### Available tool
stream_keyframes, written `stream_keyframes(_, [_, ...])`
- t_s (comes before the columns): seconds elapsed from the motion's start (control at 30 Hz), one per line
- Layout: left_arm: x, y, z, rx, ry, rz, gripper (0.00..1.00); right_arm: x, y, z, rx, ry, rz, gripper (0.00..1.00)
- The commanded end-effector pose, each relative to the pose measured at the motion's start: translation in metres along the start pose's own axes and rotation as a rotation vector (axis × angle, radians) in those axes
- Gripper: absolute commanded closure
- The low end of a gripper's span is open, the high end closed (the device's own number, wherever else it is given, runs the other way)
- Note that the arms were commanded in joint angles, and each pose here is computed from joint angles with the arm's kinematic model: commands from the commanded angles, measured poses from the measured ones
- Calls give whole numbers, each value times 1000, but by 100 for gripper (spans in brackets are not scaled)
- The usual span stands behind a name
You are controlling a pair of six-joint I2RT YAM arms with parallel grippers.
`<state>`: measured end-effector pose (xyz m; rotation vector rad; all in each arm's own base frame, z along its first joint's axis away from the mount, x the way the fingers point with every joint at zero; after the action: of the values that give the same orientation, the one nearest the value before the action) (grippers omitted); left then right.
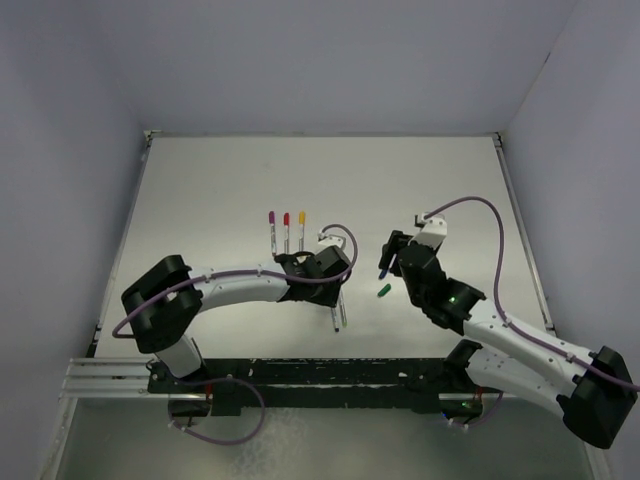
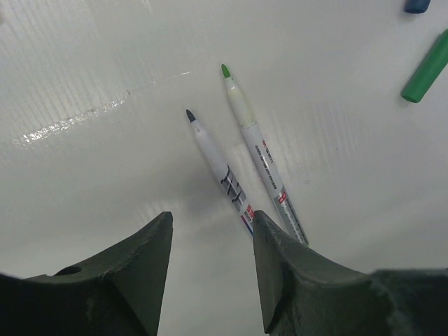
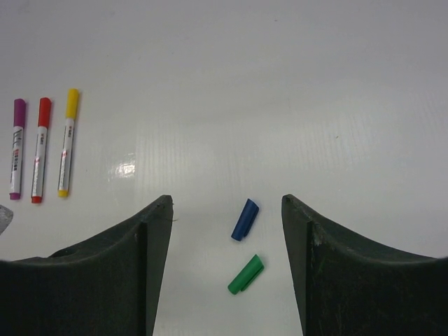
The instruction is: Insert the pens into the pen caps
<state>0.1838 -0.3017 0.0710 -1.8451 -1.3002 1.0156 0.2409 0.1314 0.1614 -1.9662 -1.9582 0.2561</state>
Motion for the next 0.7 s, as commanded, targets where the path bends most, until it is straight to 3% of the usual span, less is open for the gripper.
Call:
stream_keyframes(0.0, [-15, 3, -6, -15, -26, 34, 47, 1, 0, -7, -34, 48, -2, 34])
stream_keyframes(0.67, [-7, 15, 13, 74, 20, -22, 51, 7, 2, -9, -50, 63, -30, 35])
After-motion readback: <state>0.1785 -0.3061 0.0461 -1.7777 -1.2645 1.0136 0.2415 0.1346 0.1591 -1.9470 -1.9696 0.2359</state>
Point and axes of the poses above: each gripper's point midway between its finger pads, its own y axis out along the fingers, its own x axis along the line the jaws close on, z = x × y, the point moved 3 cm from there along -y, back along the fingers, and after that the axes turned 6 degrees about -y, right-handed, at the moved point
